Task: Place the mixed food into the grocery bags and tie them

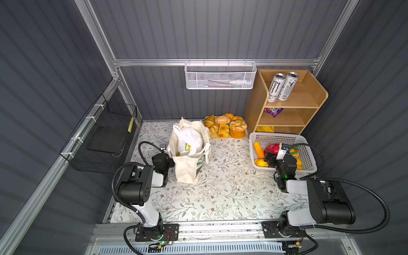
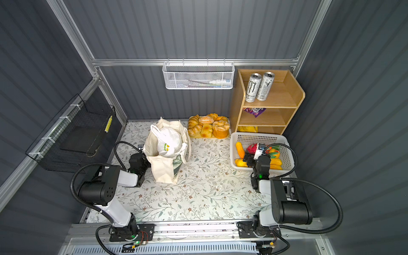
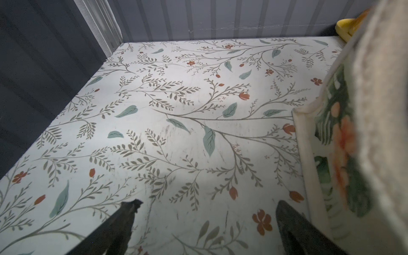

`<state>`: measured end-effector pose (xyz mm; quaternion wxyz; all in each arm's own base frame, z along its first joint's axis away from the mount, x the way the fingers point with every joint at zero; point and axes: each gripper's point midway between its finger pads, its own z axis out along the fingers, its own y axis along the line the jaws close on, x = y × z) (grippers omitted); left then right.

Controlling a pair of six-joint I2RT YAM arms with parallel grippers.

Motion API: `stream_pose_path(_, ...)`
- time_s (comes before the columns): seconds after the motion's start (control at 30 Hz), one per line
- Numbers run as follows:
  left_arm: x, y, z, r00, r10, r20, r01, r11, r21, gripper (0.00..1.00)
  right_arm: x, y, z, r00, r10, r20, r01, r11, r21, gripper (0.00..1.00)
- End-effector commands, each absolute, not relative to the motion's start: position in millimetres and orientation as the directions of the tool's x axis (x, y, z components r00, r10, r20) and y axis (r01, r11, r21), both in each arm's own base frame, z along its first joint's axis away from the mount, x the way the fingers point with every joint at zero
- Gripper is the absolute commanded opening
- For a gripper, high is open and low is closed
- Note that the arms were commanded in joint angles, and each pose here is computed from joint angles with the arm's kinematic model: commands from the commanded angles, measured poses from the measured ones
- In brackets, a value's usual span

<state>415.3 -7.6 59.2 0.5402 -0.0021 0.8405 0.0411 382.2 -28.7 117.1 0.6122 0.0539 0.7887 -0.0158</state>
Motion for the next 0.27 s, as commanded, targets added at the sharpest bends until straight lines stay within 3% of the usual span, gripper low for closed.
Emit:
stream_pose_path(0.0,420.6,-8.3,63.8,-0.405,0.051,-0.913,-0.036,0.997,0.071,1.00,389.1,-24.5,117.3,-0.255,0.069,-0.965,0.080,0.996,0.050,0.99)
stream_pose_path(0.23,419.2,-8.0,63.7,-0.402,0.052,-0.914,-0.037,0.997,0.073,1.00,386.9,-22.6,119.2,-0.244,0.067,-0.967,0.060,0.997,0.054,0.99)
